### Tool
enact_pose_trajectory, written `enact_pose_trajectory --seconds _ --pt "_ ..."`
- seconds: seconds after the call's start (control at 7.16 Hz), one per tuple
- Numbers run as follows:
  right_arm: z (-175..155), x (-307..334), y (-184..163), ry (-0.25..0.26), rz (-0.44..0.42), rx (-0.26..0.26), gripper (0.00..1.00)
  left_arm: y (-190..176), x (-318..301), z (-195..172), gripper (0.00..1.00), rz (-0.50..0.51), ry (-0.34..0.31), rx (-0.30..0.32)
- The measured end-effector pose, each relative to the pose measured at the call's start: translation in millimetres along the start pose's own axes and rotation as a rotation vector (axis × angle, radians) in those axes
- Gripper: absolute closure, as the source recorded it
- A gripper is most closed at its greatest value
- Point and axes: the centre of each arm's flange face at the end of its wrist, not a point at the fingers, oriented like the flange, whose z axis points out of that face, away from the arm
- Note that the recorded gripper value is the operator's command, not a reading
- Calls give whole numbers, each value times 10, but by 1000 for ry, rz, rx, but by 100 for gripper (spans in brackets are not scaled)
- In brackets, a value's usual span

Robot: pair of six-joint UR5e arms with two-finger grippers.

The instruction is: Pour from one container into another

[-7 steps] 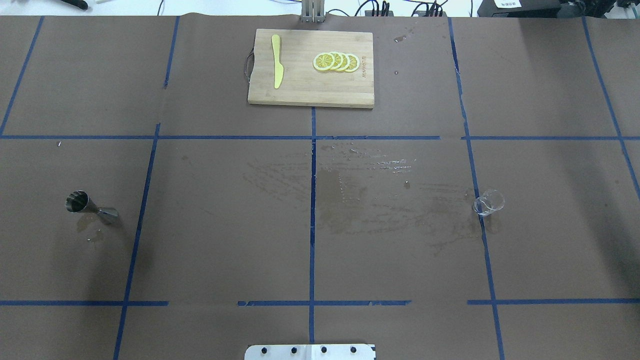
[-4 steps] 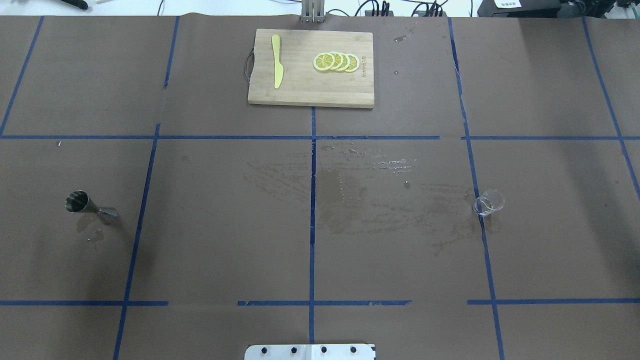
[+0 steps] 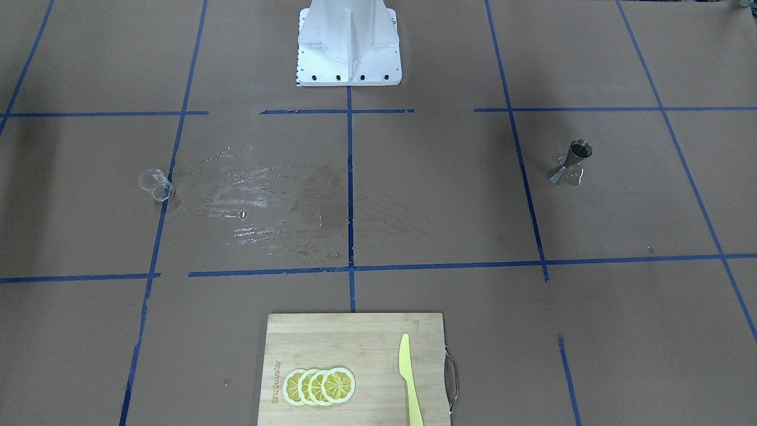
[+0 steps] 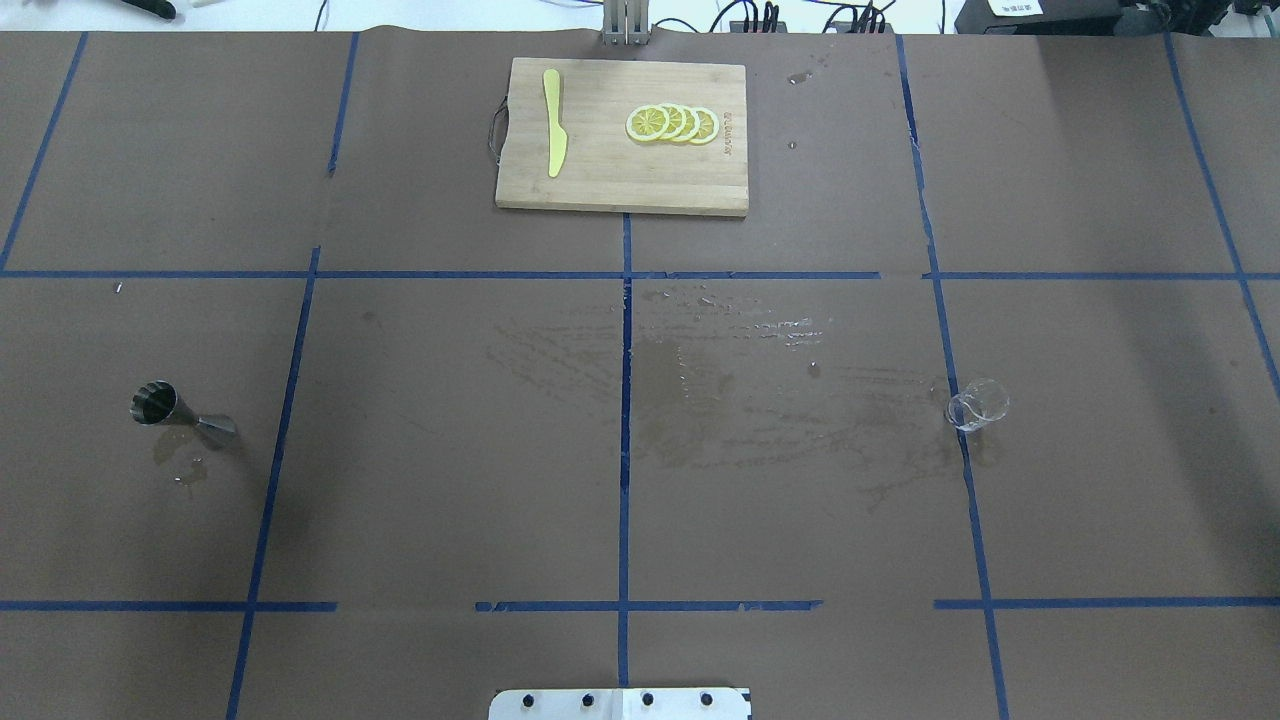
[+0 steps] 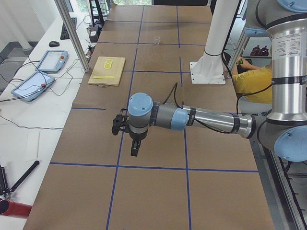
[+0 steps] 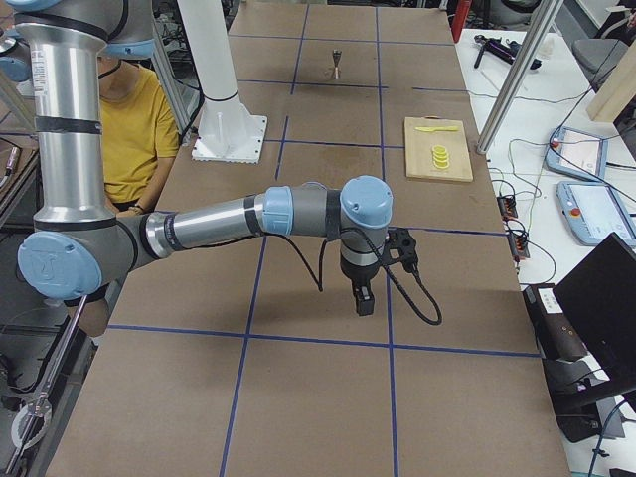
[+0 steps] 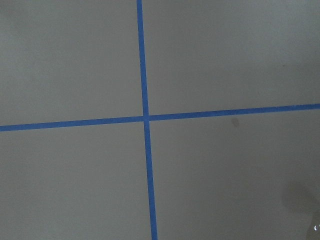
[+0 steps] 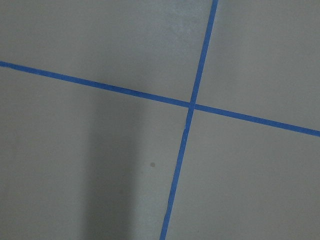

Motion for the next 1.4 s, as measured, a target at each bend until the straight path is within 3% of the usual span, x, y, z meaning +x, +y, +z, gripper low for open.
enact_pose_trajectory --seconds 0.28,0.42,0.98,1.4 --pt "61 -19 25 -3 -5 -13 0 408 -221 154 0 -25 0 -46" --pt "92 -25 44 -5 -5 -18 0 452 -218 148 0 -11 1 -37" --pt "312 67 358 -19 11 -33 0 150 -73 18 0 65 -8 23" --pt "354 80 402 -21 18 -40 0 130 68 -66 0 26 -4 -40"
